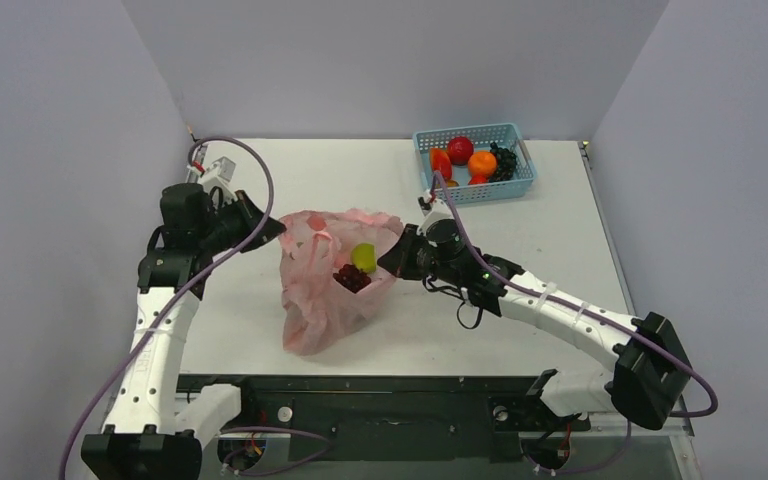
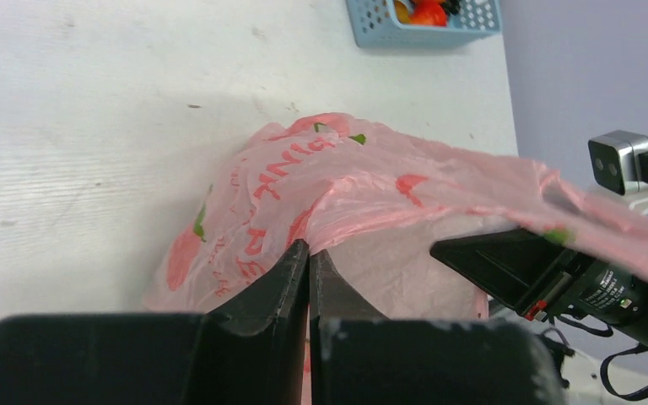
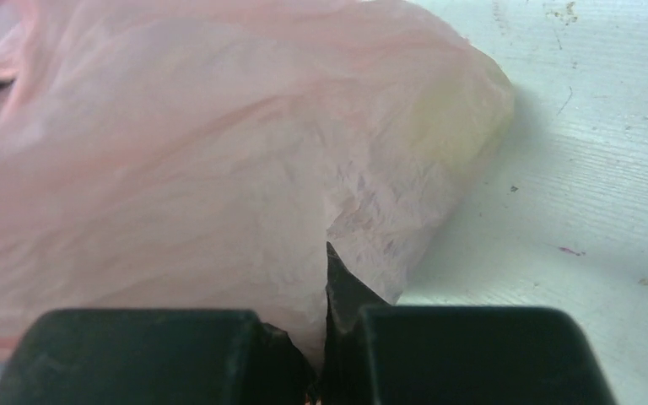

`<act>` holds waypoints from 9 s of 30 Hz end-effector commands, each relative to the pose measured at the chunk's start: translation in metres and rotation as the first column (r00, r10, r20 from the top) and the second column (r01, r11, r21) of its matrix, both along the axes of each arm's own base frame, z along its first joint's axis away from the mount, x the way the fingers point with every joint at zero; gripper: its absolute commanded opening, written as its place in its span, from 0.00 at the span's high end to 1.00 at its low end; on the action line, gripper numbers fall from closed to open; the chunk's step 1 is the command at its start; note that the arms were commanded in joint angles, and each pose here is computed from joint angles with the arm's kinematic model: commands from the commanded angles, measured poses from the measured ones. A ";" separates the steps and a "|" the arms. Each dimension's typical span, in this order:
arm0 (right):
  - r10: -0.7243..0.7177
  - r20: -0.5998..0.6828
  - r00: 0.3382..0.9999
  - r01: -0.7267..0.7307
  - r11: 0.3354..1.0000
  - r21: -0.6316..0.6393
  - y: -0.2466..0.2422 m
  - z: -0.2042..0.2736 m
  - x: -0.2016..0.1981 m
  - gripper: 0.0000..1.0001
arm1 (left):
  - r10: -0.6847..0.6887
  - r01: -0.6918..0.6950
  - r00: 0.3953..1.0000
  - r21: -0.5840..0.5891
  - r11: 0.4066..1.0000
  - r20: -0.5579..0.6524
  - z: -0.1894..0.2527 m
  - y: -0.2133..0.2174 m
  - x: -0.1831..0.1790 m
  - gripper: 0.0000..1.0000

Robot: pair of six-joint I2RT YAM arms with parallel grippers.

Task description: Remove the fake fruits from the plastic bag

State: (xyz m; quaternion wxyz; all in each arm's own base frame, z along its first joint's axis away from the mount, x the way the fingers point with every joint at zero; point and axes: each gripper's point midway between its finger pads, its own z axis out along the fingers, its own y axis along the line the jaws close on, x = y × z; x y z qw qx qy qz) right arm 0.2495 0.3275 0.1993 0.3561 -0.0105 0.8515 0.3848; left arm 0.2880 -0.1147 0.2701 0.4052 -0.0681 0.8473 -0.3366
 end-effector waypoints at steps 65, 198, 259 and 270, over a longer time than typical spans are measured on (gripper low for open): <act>0.092 0.255 0.963 -0.022 0.965 -0.262 -0.106 0.032 0.013 0.21 | -0.056 -0.128 0.946 0.525 0.842 0.321 0.084 -0.098 -0.050 0.43; 0.509 0.593 0.624 -0.565 0.818 -0.108 0.009 0.087 -0.163 0.64 | -0.692 0.703 0.676 0.061 0.709 0.255 0.014 -0.118 -0.192 0.52; 0.699 0.567 0.436 -0.626 0.688 -0.367 -0.022 0.054 -0.265 0.19 | -0.257 0.299 0.951 -0.316 0.900 0.169 -0.024 -0.092 -0.164 1.00; 0.437 0.379 0.816 -0.371 0.898 -0.238 -0.012 0.065 -0.130 0.32 | -0.286 0.311 0.950 -0.289 0.905 0.127 -0.042 -0.095 -0.166 1.00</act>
